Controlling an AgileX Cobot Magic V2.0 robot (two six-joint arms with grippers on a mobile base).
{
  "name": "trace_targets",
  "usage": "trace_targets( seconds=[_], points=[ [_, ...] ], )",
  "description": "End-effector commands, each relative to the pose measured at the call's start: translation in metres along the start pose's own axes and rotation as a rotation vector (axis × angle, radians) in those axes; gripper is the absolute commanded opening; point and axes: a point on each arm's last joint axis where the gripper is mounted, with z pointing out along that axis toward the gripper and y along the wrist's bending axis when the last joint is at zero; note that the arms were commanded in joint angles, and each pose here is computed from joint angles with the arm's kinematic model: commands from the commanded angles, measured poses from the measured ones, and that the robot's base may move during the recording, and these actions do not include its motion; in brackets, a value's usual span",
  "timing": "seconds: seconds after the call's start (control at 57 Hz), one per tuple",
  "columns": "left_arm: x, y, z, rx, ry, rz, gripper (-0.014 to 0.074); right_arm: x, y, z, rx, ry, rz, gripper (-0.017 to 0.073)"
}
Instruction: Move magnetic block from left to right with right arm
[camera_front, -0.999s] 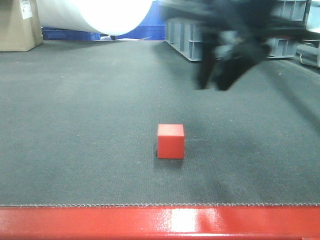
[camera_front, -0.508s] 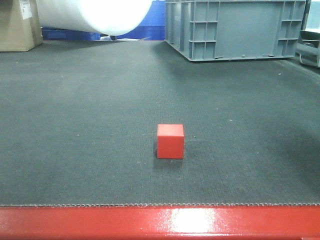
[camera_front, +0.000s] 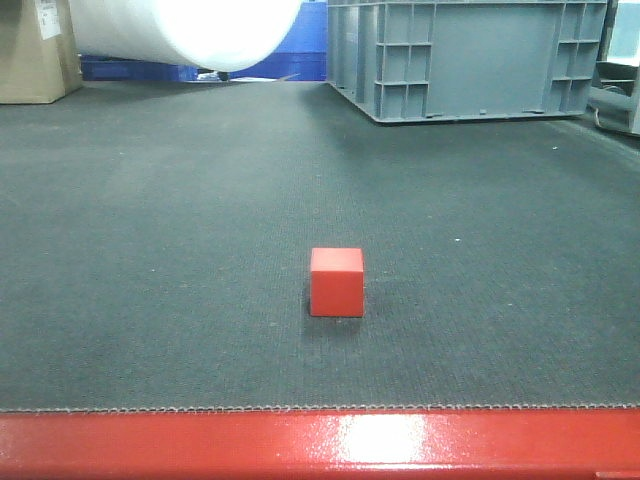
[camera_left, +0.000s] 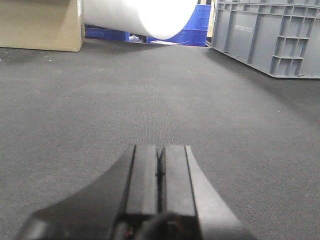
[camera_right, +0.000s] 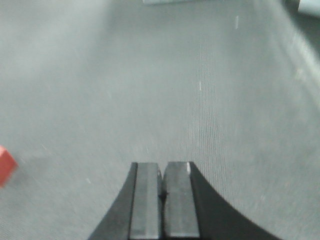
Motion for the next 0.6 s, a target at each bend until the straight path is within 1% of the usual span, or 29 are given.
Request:
trace_targets(
  seconds=[0.0, 0.105, 0.386, 0.456, 0.508, 0.579],
  points=[
    [-0.005, 0.000, -0.001, 0.005, -0.085, -0.011, -0.0126, -0.016, 0.002, -0.013, -0.010, -0.145, -0.008, 0.0065],
    [-0.005, 0.000, -0.001, 0.005, -0.085, -0.011, -0.0126, -0.018, 0.003, -0.022, -0.019, -0.203, -0.009, 0.0065],
    [-0.005, 0.000, -0.001, 0.005, -0.085, -0.011, -0.0126, -0.018, 0.003, -0.022, -0.019, -0.208, -0.009, 0.0065],
    [-0.005, 0.000, -0.001, 0.005, -0.085, -0.011, -0.0126, -0.016, 0.002, -0.021, -0.016, -0.228, -0.010, 0.0065],
    [-0.005, 0.000, -0.001, 0.005, -0.085, -0.011, -0.0126, -0.015, 0.000, -0.022, -0.007, -0.268, -0.032, 0.0065],
    [-0.005, 0.000, -0.001, 0.005, -0.085, -0.011, -0.0126, -0.014, -0.002, -0.023, 0.019, -0.338, -0.088, 0.0065]
  ],
)
